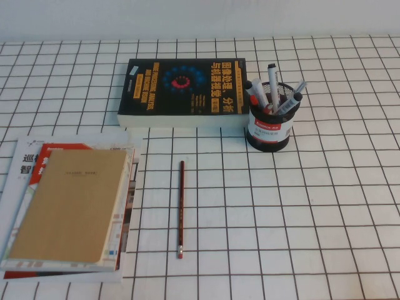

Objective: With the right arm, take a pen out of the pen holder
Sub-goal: 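Take a marker out of the pen holder and lay it on the table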

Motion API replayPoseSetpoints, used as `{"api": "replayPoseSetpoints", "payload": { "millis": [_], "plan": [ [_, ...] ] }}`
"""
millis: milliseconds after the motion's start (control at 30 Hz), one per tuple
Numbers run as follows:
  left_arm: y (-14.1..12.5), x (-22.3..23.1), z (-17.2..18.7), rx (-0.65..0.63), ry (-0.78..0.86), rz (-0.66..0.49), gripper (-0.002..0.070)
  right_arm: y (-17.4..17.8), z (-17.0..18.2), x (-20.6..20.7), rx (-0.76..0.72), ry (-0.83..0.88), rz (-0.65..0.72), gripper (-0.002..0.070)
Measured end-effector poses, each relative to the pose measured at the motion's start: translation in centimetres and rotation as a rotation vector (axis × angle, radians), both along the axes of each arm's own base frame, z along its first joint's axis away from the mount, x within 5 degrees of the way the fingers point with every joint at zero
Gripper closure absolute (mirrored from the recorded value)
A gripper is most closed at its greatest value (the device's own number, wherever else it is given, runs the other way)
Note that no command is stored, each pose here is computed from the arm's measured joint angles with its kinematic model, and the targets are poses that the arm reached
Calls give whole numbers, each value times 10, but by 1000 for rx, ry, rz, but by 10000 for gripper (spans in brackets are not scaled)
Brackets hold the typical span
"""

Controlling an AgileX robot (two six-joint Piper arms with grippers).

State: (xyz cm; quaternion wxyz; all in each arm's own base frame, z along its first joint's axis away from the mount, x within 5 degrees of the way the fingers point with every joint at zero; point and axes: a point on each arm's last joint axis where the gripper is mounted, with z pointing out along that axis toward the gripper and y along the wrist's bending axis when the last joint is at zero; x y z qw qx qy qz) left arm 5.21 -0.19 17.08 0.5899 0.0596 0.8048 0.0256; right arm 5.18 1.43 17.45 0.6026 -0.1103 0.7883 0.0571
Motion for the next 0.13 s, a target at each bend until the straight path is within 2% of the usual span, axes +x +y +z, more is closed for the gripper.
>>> {"api": "replayPoseSetpoints", "payload": {
  "millis": [133],
  "plan": [
    [0,0,0,0,0,0,679,0,0,0,0,0,0,692]
  ]
}}
